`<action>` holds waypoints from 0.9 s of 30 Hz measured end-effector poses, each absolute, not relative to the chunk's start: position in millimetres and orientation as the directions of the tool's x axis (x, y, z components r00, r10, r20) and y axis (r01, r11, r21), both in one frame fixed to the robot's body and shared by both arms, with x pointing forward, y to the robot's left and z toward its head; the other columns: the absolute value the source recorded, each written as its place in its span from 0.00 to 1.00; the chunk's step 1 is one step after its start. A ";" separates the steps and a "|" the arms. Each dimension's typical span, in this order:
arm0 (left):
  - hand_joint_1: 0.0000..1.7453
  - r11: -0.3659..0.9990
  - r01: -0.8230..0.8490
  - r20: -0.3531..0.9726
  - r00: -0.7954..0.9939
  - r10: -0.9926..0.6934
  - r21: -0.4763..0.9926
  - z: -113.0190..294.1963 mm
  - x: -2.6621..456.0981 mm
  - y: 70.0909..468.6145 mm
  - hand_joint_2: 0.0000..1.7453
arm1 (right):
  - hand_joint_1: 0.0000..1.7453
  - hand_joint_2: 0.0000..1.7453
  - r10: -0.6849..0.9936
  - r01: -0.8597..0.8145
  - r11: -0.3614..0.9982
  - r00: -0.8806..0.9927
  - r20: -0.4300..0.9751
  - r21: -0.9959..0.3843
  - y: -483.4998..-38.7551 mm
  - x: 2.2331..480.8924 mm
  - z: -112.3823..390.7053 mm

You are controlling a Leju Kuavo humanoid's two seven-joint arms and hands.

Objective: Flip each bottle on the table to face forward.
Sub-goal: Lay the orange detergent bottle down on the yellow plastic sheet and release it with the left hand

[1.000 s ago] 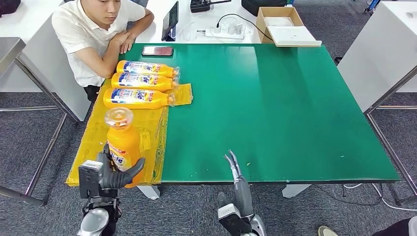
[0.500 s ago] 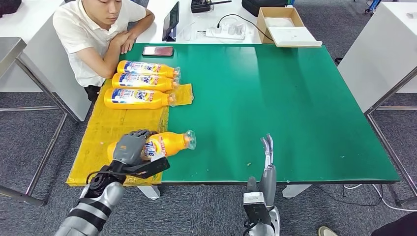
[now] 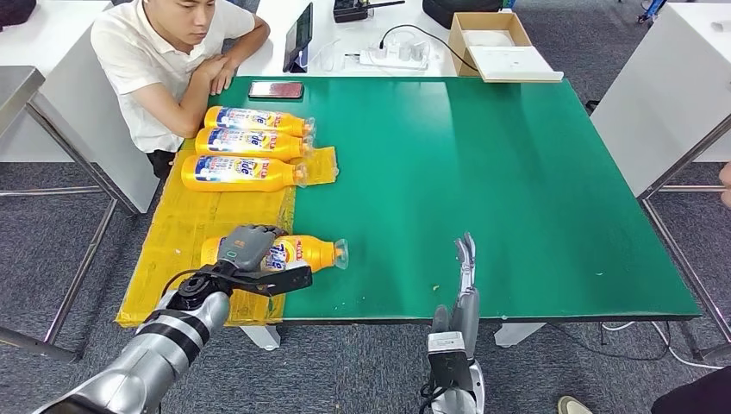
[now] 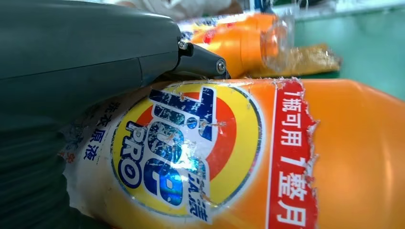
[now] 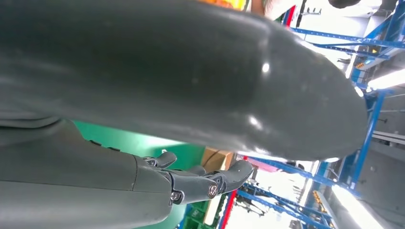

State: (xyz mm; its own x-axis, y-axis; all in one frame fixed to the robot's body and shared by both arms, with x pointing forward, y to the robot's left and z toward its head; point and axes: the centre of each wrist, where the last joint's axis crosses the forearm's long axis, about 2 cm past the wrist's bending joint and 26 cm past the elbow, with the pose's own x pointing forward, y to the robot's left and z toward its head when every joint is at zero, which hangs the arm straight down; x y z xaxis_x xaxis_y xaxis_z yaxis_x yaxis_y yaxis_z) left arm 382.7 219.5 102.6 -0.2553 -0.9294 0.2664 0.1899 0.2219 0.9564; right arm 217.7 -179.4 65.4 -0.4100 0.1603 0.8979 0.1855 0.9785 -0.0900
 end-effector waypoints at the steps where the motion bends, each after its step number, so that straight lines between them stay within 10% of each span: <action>1: 0.50 0.218 0.209 0.267 -0.245 -0.932 0.953 103.1 386.5 221.1 1.00 | 0.00 0.00 0.156 0.184 0.979 -0.407 0.900 -0.086 -178.6 217.5 64.9; 3: 0.05 0.217 0.243 0.273 -0.225 -0.935 0.945 104.1 392.5 224.5 1.00 | 0.00 0.00 0.147 0.184 0.980 -0.400 0.904 -0.078 -177.2 217.3 64.1; 4: 0.00 0.221 0.263 0.279 -0.213 -0.936 0.939 104.2 394.9 226.6 1.00 | 0.00 0.00 0.143 0.183 0.980 -0.397 0.906 -0.074 -176.8 217.3 63.7; 14: 0.00 0.271 0.410 0.321 -0.057 -0.945 0.871 113.1 413.5 246.7 1.00 | 0.00 0.00 0.131 0.162 0.984 -0.387 0.913 -0.073 -176.3 221.4 60.5; 27: 0.00 0.605 0.465 0.704 -0.058 -0.708 0.646 109.9 412.6 277.0 1.00 | 0.00 0.00 0.137 0.162 0.984 -0.378 0.916 -0.081 -178.7 221.3 57.6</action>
